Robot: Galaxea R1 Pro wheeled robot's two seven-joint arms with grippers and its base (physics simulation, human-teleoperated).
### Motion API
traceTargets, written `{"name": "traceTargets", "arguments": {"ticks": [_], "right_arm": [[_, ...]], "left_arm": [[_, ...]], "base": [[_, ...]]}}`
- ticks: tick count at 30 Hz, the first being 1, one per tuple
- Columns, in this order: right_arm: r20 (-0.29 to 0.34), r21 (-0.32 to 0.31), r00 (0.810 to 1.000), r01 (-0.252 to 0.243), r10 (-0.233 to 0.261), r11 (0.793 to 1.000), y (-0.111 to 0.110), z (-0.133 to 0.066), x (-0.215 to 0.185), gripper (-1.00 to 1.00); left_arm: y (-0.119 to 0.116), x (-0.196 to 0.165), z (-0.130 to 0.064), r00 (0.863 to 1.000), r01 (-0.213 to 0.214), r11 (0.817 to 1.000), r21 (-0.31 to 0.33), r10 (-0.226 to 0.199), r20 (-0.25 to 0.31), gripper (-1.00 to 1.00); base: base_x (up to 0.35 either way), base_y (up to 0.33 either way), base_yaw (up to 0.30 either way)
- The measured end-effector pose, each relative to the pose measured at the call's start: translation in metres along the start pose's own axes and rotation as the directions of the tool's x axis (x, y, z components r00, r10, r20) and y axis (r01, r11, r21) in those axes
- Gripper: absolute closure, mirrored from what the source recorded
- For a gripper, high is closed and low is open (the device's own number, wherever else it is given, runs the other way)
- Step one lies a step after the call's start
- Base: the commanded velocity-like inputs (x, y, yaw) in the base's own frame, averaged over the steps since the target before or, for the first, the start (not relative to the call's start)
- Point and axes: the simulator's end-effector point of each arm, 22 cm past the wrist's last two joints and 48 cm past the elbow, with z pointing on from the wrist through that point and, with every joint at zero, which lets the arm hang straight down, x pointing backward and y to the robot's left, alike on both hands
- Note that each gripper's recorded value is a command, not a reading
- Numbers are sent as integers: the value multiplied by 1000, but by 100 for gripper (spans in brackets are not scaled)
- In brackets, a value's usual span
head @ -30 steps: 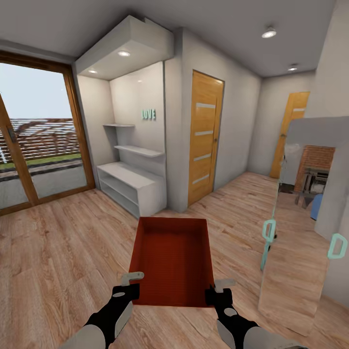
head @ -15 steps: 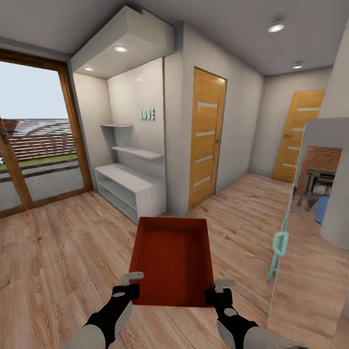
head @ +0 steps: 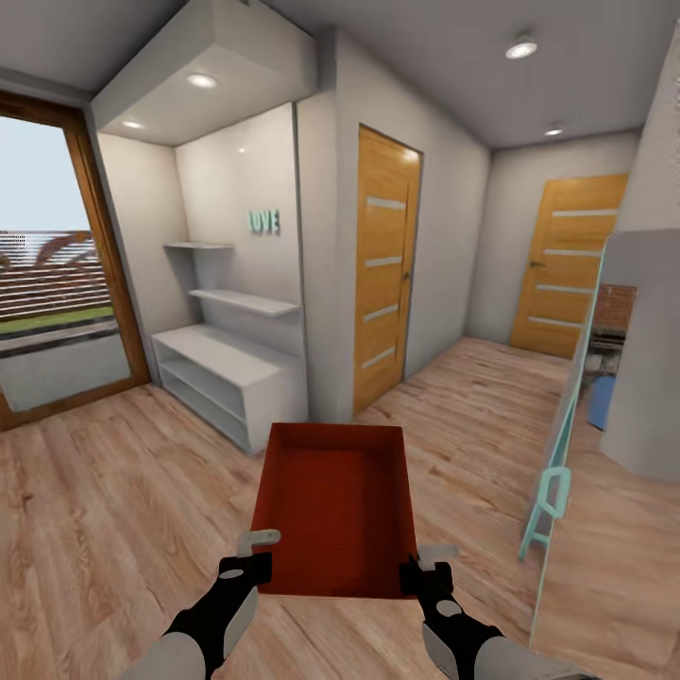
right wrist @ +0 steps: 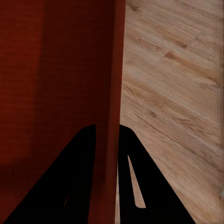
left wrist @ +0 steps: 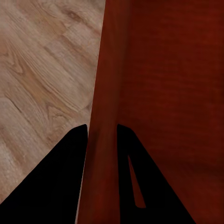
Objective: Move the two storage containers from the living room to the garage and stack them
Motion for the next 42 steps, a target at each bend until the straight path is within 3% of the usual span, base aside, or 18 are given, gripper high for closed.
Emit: {"name": "traceTargets", "arguments": {"ticks": [42], "right_arm": [[0,0,1000,-1,1,1000,0,0,0,100]], "left_arm": [[0,0,0,1000,-1,1000,0,1,0,100]], "base": [[315,186,-241]]}}
